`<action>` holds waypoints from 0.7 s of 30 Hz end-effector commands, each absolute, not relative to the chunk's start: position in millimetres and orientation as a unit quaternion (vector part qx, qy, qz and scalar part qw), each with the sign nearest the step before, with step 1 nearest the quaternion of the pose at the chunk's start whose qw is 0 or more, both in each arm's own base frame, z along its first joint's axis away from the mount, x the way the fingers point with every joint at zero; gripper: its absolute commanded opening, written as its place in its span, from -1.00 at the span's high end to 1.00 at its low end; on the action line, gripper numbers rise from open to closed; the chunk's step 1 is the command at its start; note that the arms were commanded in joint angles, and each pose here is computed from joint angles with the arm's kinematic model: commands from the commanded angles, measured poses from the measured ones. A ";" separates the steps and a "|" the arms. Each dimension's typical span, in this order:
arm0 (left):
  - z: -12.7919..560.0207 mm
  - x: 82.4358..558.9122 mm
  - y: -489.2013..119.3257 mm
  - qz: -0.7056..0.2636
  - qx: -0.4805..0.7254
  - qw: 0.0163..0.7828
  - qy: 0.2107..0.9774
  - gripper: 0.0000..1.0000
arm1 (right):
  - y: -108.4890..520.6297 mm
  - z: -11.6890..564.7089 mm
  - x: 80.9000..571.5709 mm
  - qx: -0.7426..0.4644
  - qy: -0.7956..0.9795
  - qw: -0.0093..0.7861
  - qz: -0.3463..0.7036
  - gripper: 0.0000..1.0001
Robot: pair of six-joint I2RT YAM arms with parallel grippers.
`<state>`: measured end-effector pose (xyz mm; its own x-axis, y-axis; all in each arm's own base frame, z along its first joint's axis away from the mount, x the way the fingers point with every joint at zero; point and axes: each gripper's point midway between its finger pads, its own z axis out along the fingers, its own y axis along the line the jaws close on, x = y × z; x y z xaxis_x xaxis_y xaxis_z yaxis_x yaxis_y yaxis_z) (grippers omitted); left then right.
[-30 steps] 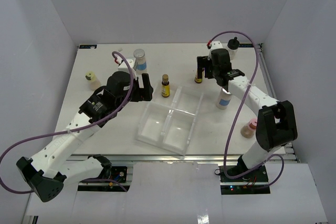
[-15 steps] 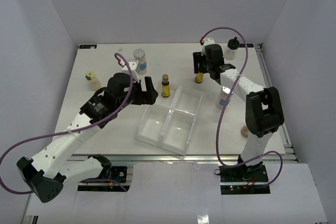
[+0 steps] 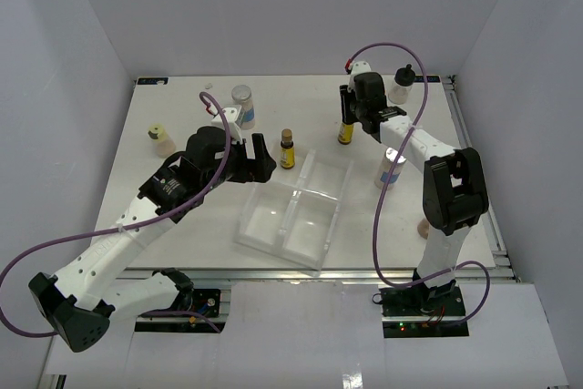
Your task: Organize the condiment bottles
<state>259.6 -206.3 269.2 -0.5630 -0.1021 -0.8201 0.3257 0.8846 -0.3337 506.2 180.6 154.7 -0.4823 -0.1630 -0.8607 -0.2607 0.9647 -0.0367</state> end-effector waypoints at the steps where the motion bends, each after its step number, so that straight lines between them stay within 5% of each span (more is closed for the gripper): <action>1: 291.6 260.6 -210.2 -0.252 0.061 0.478 0.839 -0.96 | 172.6 186.9 515.0 -0.117 0.846 0.519 0.034 0.85; 12: 306.3 285.7 -208.9 -0.236 0.035 0.487 0.840 -0.96 | 191.8 315.1 456.4 -0.162 0.791 0.580 0.111 0.85; 21: 275.8 310.8 -156.0 -0.242 -0.042 0.446 0.861 -0.96 | 255.1 352.7 371.0 -0.239 0.750 0.579 0.212 0.85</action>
<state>317.4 -164.8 280.5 -0.5735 -0.2469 -0.7811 0.1585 0.9020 -0.4015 405.3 216.6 315.0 -0.2936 -0.1596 -0.9425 -0.4728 0.8812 -0.0019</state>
